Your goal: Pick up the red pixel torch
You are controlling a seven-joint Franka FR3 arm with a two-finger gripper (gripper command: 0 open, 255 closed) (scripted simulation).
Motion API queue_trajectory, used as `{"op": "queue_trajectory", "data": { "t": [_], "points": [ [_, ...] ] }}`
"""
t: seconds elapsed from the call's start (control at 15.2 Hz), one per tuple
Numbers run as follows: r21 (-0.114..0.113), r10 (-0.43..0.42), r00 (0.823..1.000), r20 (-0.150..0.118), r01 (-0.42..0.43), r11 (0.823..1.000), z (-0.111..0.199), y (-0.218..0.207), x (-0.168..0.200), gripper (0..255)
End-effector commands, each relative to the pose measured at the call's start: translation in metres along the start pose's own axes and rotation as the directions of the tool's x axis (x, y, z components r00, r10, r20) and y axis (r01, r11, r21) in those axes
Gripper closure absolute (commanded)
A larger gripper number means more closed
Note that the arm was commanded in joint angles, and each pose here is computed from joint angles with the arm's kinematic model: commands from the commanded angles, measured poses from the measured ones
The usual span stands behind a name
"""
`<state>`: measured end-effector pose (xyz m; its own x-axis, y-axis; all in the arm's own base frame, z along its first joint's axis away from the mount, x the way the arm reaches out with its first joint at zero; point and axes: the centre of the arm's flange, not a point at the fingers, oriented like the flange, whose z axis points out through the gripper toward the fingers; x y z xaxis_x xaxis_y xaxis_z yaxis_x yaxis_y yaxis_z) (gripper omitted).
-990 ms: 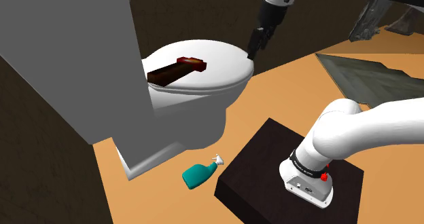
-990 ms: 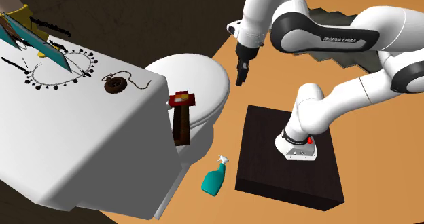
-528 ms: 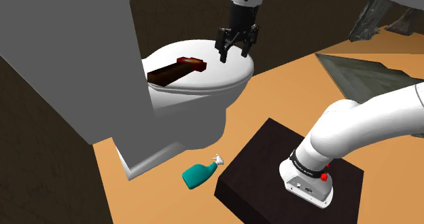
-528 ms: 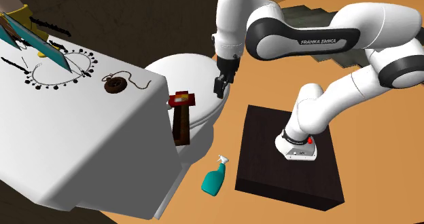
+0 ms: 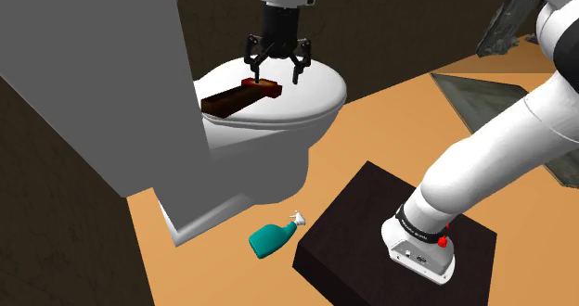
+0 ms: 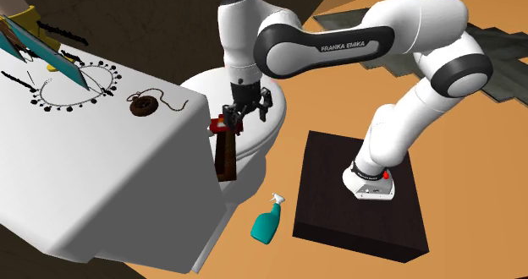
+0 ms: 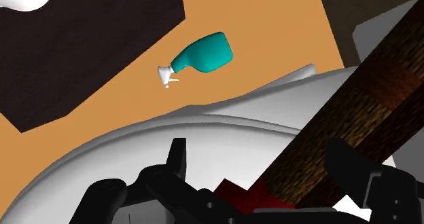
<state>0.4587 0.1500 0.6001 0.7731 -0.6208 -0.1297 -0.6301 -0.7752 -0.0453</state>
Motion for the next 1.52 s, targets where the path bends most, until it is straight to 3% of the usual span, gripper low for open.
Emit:
{"op": "queue_trajectory", "data": {
  "t": [0.0, 0.26, 0.86, 0.92, 1.45],
  "points": [
    [0.013, 0.116, 0.993, 0.036, -0.117, 0.993, 0.006, -0.022, 0.017, 0],
    [0.026, 0.312, 0.945, 0.100, -0.316, 0.948, 0.014, -0.057, 0.053, 0],
    [0.026, 0.312, 0.945, 0.100, -0.316, 0.948, 0.053, -0.055, 0.058, 0],
    [0.026, 0.312, 0.945, 0.100, -0.316, 0.948, 0.053, -0.056, 0.058, 255],
    [0.026, 0.312, 0.945, 0.100, -0.316, 0.948, 0.053, -0.056, 0.059, 255]
  ]
}}
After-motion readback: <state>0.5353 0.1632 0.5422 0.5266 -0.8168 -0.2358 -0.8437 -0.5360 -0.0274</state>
